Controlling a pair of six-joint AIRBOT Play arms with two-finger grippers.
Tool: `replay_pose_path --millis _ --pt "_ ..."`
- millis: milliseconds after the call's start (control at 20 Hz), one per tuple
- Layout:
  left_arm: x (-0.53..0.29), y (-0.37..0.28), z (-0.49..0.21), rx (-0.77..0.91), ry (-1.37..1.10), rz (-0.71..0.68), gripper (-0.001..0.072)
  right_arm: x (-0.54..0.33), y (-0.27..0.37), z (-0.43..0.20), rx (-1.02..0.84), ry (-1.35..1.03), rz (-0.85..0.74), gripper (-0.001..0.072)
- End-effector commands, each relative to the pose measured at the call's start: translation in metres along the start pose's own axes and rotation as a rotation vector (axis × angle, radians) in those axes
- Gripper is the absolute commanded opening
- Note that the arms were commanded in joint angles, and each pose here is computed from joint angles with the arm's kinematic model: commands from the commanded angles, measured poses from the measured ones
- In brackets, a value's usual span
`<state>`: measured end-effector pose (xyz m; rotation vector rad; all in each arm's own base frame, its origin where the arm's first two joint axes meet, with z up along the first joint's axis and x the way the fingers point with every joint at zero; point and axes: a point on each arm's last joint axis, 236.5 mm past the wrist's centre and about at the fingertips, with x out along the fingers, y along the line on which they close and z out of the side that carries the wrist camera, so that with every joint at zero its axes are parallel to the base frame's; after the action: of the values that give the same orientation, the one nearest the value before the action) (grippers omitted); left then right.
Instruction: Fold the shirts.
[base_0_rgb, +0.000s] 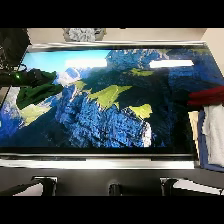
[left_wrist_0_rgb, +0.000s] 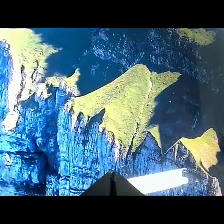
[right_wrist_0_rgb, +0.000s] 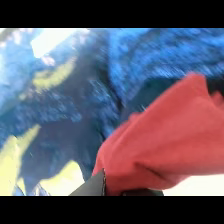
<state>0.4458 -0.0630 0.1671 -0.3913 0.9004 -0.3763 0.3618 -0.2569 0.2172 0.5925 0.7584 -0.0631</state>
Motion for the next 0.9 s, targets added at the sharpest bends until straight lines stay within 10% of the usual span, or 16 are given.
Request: replay_pose_path --millis 0,350,850 --pt "0.000 0.000 0.000 0.012 0.000 0.000 0.0027 -0.032 -0.038 -0.056 0.059 0.203 -0.122 0.0053" --pt "0.000 0.000 0.000 0.011 0.000 0.000 0.0027 -0.079 -0.111 -0.104 0.122 0.372 -0.502 0.0053" --pt "0.000 0.000 0.000 0.011 0.000 -0.001 0.0027 -0.022 -0.147 -0.288 0.312 0.794 -0.474 0.0053"
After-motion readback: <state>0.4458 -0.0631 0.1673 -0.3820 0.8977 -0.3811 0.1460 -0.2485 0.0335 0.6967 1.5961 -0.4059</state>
